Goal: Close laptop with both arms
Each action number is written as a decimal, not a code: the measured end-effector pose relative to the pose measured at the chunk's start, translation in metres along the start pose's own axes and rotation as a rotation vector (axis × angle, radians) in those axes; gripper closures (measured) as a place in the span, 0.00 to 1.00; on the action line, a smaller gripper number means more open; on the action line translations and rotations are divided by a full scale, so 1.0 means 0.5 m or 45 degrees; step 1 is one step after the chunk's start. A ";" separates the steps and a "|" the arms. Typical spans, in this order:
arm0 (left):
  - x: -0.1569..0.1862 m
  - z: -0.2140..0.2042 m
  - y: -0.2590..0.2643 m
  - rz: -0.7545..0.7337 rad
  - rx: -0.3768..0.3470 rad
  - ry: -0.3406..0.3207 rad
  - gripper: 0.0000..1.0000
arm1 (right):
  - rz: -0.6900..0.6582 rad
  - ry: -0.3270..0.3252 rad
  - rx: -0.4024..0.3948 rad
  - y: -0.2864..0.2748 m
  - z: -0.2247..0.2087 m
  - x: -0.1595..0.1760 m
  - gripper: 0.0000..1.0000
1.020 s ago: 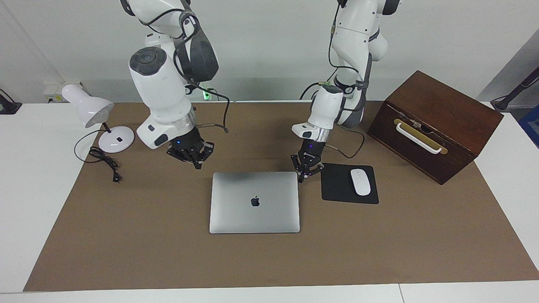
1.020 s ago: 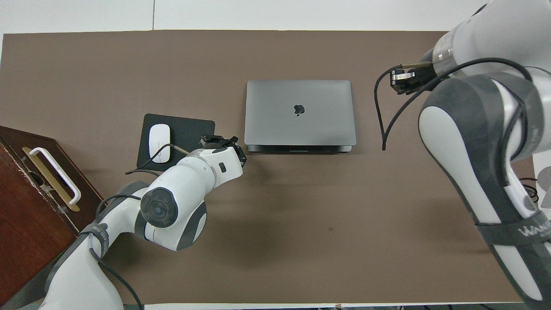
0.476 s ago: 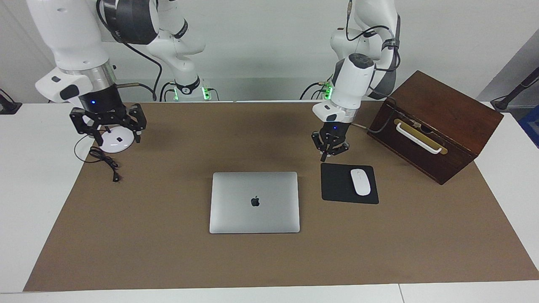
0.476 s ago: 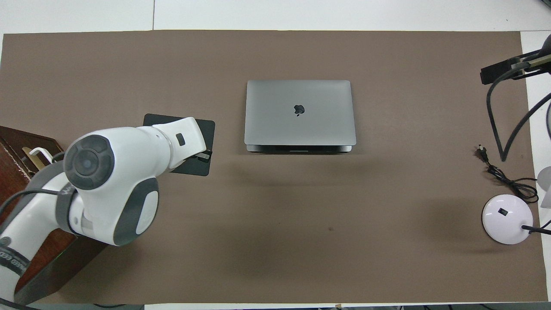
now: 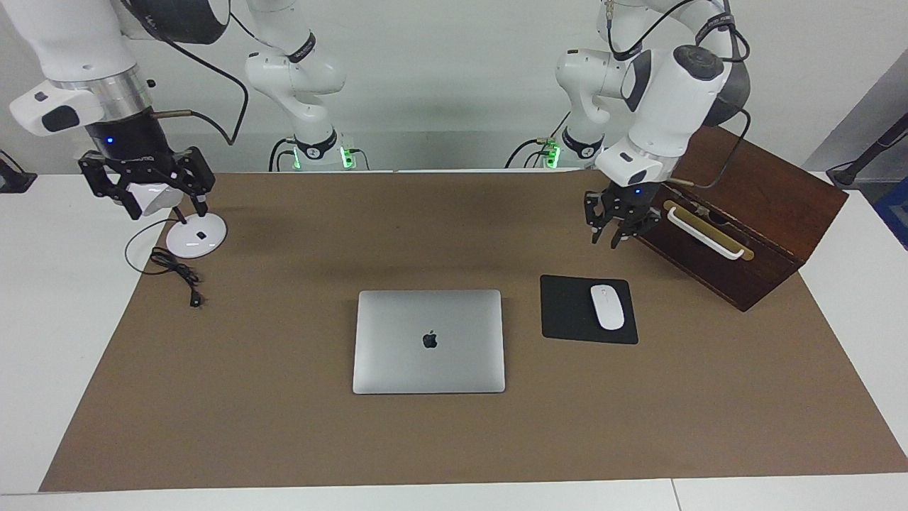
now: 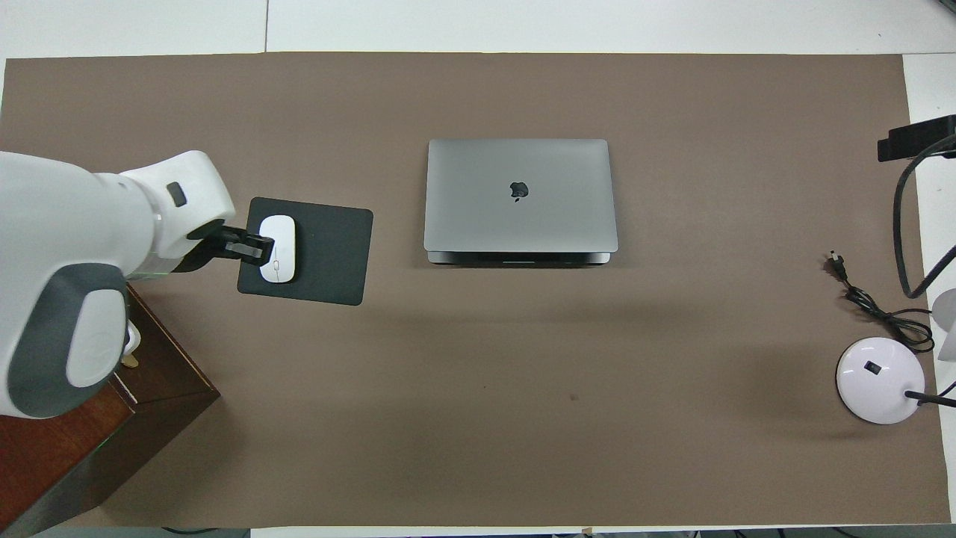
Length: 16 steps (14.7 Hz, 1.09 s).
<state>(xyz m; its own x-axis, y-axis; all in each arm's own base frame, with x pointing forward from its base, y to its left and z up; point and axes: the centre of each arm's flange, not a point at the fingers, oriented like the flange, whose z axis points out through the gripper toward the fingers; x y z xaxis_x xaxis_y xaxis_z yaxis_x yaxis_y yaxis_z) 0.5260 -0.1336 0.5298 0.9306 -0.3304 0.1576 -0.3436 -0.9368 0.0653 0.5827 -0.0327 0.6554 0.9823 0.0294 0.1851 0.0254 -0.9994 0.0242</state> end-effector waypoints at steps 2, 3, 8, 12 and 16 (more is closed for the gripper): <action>-0.023 -0.037 -0.051 -0.062 0.004 -0.010 0.24 | 0.019 -0.014 0.001 -0.001 0.003 -0.008 0.00; -0.031 -0.052 -0.072 -0.089 0.007 -0.003 0.14 | 0.021 -0.030 0.003 -0.004 0.003 -0.012 0.00; -0.076 -0.109 -0.200 -0.251 0.037 0.043 0.00 | 0.024 -0.052 0.007 -0.019 0.005 -0.015 0.00; -0.116 -0.131 -0.299 -0.378 0.060 0.061 0.00 | 0.024 -0.059 0.007 -0.019 0.007 -0.016 0.00; -0.116 -0.153 -0.307 -0.388 0.067 0.068 0.00 | 0.024 -0.091 0.009 -0.019 0.011 -0.022 0.00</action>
<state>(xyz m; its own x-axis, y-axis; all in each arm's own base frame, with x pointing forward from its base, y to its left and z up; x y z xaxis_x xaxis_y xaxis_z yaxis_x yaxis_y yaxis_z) 0.5151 0.0384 0.5858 0.9813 -0.0280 0.1905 -0.0414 -0.9969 0.0671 0.5728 -0.0235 0.6480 0.9933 0.0095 0.1151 0.0079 -0.9999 0.0148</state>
